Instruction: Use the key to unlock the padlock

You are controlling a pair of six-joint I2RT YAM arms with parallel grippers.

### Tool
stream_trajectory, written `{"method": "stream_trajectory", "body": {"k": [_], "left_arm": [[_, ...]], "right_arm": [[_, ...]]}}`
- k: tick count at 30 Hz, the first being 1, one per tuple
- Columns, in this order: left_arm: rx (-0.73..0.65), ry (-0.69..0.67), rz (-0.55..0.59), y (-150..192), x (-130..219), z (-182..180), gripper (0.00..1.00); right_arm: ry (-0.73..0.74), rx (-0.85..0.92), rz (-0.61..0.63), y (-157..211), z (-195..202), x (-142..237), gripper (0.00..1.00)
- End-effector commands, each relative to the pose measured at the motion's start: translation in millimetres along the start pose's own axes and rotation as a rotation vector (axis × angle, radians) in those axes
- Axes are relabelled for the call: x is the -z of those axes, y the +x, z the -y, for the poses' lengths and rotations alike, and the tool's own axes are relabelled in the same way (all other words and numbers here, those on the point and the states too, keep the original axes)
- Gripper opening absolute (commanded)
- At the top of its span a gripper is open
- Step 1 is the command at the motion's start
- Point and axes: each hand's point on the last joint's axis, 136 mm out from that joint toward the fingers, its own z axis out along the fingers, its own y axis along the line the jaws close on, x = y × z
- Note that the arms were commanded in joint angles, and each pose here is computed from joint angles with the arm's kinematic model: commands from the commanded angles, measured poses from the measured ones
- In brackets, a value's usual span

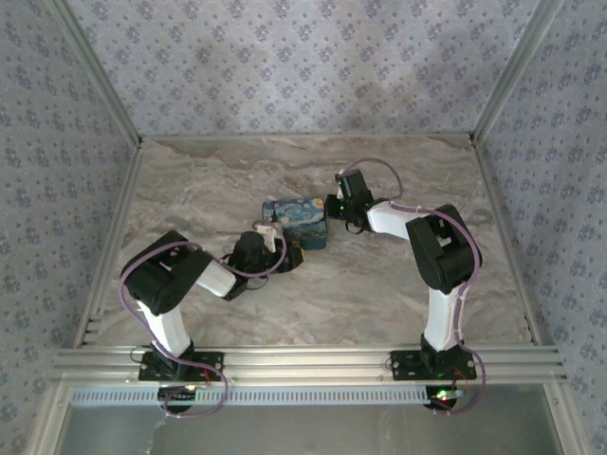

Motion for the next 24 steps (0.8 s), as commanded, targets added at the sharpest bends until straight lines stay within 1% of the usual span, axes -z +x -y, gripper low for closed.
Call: {"method": "stream_trajectory", "body": {"k": [1, 7, 10, 15, 22, 24], "left_arm": [[0.123, -0.127, -0.107, 31, 1, -40, 0.3], [0.13, -0.123, -0.096, 29, -1, -42, 0.17], [0.132, -0.122, -0.098, 31, -1, -42, 0.16], [0.139, -0.111, -0.104, 30, 0, -40, 0.1], [0.182, -0.087, -0.15, 31, 5, -30, 0.09], [0.198, -0.072, -0.159, 28, 6, -22, 0.09]], "right_arm": [[-0.027, -0.002, -0.005, -1, -10, 3, 0.0], [-0.033, 0.0, -0.005, 0, -12, 4, 0.0], [-0.03, -0.001, -0.004, 0, -11, 5, 0.0], [-0.028, -0.002, -0.004, 2, -8, 7, 0.0], [-0.027, -0.012, 0.005, 0, 5, 19, 0.0], [-0.043, -0.018, 0.008, 0, 8, 26, 0.0]]}}
